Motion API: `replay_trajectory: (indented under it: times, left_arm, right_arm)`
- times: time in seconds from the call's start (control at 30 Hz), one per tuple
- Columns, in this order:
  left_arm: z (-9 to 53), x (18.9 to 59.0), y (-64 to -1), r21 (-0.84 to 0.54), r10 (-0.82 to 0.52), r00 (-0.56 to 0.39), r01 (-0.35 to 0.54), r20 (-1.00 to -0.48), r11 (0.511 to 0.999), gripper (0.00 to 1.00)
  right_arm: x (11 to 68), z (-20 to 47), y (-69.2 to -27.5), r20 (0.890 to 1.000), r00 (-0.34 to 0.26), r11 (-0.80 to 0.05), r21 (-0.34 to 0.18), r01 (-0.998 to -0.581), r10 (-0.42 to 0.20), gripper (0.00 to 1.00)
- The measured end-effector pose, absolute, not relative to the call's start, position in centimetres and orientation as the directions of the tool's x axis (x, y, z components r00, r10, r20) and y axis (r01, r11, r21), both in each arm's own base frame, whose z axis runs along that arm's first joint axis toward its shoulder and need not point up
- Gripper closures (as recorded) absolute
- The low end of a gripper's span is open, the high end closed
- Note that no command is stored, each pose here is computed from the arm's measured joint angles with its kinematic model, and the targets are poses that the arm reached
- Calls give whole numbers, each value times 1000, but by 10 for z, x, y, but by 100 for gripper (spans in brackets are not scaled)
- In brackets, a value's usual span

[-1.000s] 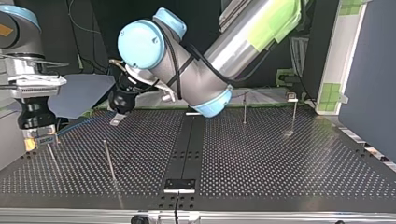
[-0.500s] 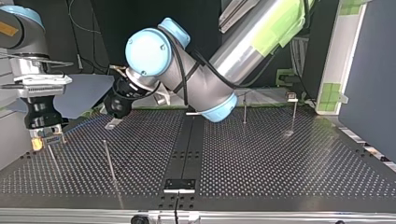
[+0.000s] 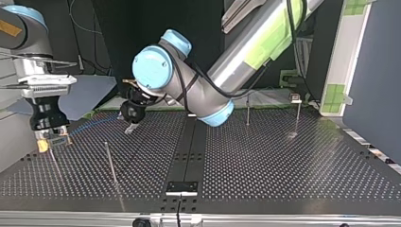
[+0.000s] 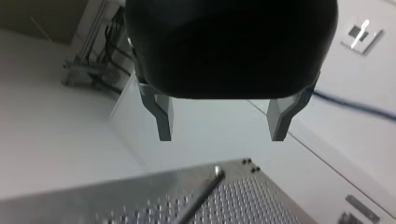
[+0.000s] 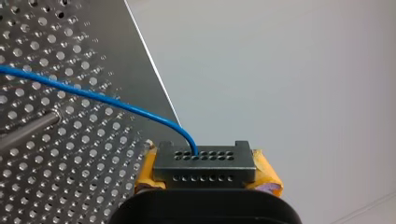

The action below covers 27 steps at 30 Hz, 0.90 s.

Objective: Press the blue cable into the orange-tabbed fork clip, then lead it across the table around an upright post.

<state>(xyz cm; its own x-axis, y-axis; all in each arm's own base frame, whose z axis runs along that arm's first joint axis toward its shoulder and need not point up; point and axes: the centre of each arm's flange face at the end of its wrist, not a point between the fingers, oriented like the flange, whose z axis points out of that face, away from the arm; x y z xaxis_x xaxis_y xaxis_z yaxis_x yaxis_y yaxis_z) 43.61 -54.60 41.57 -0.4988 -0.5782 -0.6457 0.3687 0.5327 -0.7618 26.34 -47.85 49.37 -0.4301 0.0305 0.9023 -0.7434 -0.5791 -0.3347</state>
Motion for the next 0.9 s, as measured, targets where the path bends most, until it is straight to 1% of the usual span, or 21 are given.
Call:
replay_trajectory:
  times: [0.13, 0.47, 0.6, 0.63, 0.67, 0.7, 0.73, 0.77, 0.8, 0.83, 0.87, 0.9]
  left_arm:
    - [410, 444, -541, -754, -582, -483, 354, -654, 554, 0]
    - [405, 445, -529, -671, -536, -421, 308, -732, 674, 0]
    - [404, 444, -527, -635, -516, -390, 299, -762, 712, 0]
    - [404, 444, -527, -627, -512, -382, 298, -769, 720, 12]
    - [404, 444, -526, -616, -506, -372, 295, -778, 731, 31]
    - [404, 444, -526, -607, -501, -364, 292, -785, 739, 31]
    - [405, 444, -525, -598, -496, -356, 290, -792, 747, 45]
    - [405, 444, -525, -587, -488, -347, 289, -801, 756, 60]
    - [405, 443, -525, -578, -482, -341, 290, -807, 763, 60]
    - [406, 443, -524, -569, -475, -336, 292, -813, 768, 81]
    - [407, 442, -525, -559, -466, -329, 297, -821, 775, 93]
    - [409, 441, -525, -551, -460, -323, 303, -827, 778, 93]
  right_arm:
    - [266, 493, -477, 903, -429, -585, -334, -739, 27, 100]
    - [269, 491, -477, 903, -428, -587, -336, -736, 20, 100]
    - [269, 490, -478, 903, -428, -586, -337, -737, 19, 100]
    - [269, 490, -478, 904, -428, -586, -337, -737, 18, 100]
    - [269, 490, -478, 904, -428, -586, -337, -737, 18, 100]
    - [269, 490, -478, 904, -428, -586, -338, -737, 18, 100]
    - [269, 489, -478, 904, -428, -586, -338, -737, 17, 100]
    - [269, 489, -478, 904, -428, -585, -338, -737, 17, 100]
    - [269, 489, -478, 904, -428, -585, -338, -737, 17, 100]
    - [269, 489, -479, 904, -428, -585, -339, -737, 16, 100]
    - [269, 489, -479, 904, -428, -584, -339, -737, 16, 100]
    - [269, 488, -479, 904, -428, -584, -339, -738, 16, 100]
